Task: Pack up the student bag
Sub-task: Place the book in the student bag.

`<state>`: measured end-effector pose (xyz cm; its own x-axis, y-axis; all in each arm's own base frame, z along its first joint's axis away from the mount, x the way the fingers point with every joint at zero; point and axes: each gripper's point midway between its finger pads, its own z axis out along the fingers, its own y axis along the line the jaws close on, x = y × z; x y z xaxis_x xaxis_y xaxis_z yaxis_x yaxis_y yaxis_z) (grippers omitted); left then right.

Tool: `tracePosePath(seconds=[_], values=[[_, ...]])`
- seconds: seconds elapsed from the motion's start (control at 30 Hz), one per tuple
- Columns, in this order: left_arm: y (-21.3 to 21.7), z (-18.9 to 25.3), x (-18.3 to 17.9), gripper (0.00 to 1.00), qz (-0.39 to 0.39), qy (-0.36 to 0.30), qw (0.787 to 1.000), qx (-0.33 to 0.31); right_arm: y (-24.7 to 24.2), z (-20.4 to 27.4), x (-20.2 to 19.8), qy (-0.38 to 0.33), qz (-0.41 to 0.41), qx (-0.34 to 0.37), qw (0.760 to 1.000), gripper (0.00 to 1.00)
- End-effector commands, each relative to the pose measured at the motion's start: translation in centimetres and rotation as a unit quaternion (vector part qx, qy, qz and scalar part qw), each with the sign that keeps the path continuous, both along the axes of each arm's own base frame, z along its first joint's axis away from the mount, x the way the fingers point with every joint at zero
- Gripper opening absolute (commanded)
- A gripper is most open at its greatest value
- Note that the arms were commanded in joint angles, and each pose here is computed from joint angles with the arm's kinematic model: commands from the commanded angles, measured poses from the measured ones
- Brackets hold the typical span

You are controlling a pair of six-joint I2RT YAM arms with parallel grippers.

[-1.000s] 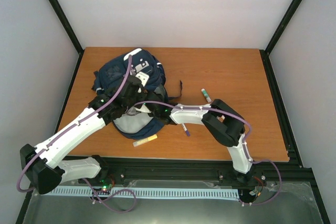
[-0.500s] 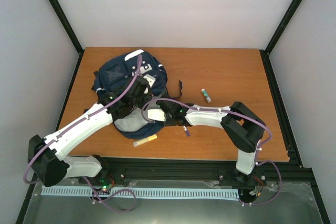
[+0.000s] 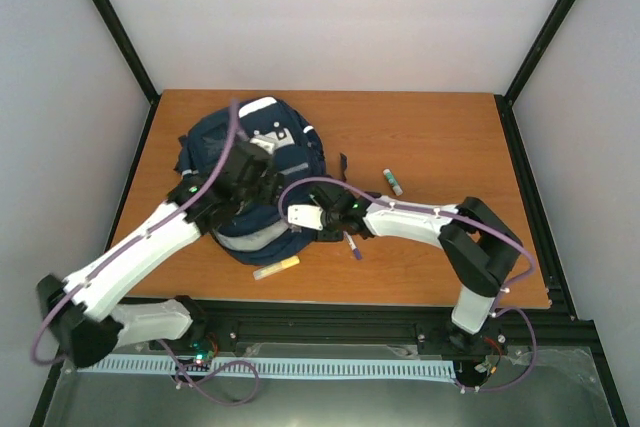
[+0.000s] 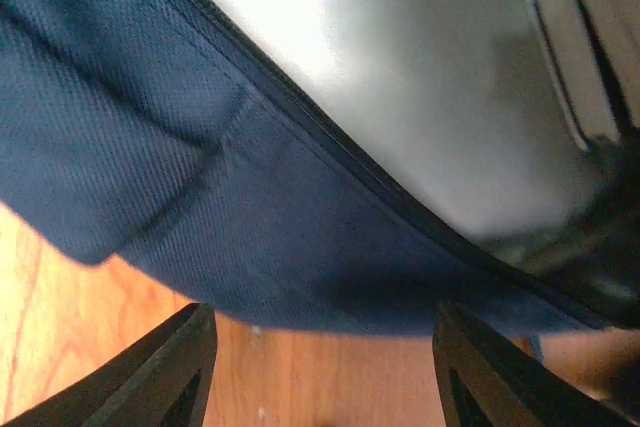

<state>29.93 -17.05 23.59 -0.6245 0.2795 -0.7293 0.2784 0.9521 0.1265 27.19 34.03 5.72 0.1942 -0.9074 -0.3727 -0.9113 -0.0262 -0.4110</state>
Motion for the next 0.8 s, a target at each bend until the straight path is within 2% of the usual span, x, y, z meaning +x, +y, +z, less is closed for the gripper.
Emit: tracePosePath(seconds=[0.0, 0.1, 0.23, 0.33, 0.53, 0.77], values=[[5.7, 2.5, -2.4, 0.94, 0.125, -0.043, 0.99, -0.055, -2.0, 2.7, 0.7, 0.017, -0.04, 0.032, 0.999, 0.6], [8.3, 0.9, -4.2, 0.96, 0.184, -0.025, 0.979, -0.079, -3.2, 3.3, 0.8, 0.018, -0.051, 0.034, 0.998, 0.6], [11.3, -2.2, -5.6, 0.94, 0.258, 0.022, 0.961, -0.099, -4.4, 4.6, -0.3, 0.019, -0.054, 0.042, 0.997, 0.59], [10.8, -5.0, -5.9, 0.93, 0.269, 0.077, 0.948, -0.152, -4.9, 5.4, -1.8, 0.038, -0.052, 0.056, 0.996, 0.59], [10.8, -10.6, -6.1, 0.95, 0.324, 0.144, 0.916, -0.188, -4.9, 8.3, -4.4, 0.09, -0.054, 0.103, 0.989, 0.59], [7.9, -15.2, -5.9, 0.91, 0.298, 0.203, 0.904, -0.228, -4.9, 8.8, -4.2, 0.1, -0.083, 0.121, 0.984, 0.59]])
